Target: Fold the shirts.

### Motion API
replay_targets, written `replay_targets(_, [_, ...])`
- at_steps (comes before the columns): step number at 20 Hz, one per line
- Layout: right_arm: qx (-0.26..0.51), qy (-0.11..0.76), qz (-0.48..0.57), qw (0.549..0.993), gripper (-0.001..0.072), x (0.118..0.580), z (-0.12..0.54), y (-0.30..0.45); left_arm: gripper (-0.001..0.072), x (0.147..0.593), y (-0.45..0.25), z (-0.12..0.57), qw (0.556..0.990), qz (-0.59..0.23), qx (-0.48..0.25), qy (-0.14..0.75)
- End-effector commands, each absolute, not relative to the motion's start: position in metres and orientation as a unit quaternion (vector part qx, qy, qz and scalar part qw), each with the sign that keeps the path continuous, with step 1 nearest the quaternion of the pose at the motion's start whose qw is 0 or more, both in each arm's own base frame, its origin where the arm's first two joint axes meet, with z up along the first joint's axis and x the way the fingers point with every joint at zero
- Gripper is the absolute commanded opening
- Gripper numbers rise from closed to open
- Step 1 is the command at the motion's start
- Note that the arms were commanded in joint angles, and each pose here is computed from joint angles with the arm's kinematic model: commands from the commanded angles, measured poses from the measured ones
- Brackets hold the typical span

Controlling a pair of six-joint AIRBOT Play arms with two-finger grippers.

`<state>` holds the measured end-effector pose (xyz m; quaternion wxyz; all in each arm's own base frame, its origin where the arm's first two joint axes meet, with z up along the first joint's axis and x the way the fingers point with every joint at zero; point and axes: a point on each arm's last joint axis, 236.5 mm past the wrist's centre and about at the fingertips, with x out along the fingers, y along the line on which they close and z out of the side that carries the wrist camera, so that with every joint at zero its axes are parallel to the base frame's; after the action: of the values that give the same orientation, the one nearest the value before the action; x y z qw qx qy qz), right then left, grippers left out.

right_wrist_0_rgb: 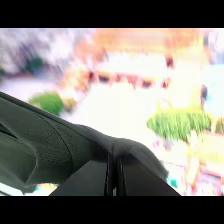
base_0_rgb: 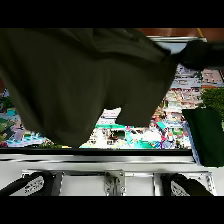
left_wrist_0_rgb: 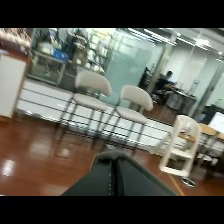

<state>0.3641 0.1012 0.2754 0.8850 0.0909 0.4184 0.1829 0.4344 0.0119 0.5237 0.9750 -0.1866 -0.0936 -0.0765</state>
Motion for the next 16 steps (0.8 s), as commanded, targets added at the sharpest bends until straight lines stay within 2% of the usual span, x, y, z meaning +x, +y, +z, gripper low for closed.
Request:
replay_targets(1, [0.078, 0.598, 0.135, 0.787, 0.0058, 0.371, 0.163, 0.081, 0.0039, 0.524, -0.01, 0.436, 0.961, -0.11, -0.252, 0.002])
replay_targets(4, [0.079, 0.665, 0.129, 0.732, 0.0058, 0.387, 0.08, 0.08, 0.0039, 0.592, -0.076, 0.324, 0.947, -0.147, -0.262, 0.117])
replay_targets(7, [0.067, 0.723, 0.1, 0.681, 0.0058, 0.386, 0.01, 0.066, 0.004, 0.631, -0.146, 0.223, 0.928, -0.172, -0.266, 0.198])
replay_targets(9, [0.059, 0.742, 0.087, 0.662, 0.0059, 0.386, -0.016, 0.059, 0.004, 0.635, -0.191, 0.156, 0.909, -0.192, -0.259, 0.264])
replay_targets(12, [0.063, 0.738, 0.084, 0.667, 0.0059, 0.397, -0.03, 0.06, 0.0042, 0.611, -0.24, 0.072, 0.869, -0.22, -0.236, 0.374])
replay_targets(13, [0.069, 0.733, 0.087, 0.671, 0.0059, 0.399, -0.028, 0.063, 0.0106, 0.607, -0.238, 0.064, 0.863, -0.221, -0.233, 0.391])
replay_targets(14, [0.078, 0.731, 0.096, 0.671, 0.0059, 0.399, -0.025, 0.069, 0.0292, 0.605, -0.229, 0.064, 0.86, -0.218, -0.232, 0.4])
replay_targets(15, [0.083, 0.732, 0.103, 0.668, 0.0059, 0.396, -0.022, 0.073, 0.0544, 0.603, -0.211, 0.072, 0.856, -0.212, -0.237, 0.407])
replay_targets(16, [0.083, 0.734, 0.108, 0.666, 0.0059, 0.394, -0.019, 0.075, 0.0624, 0.597, -0.188, 0.083, 0.85, -0.209, -0.236, 0.421])
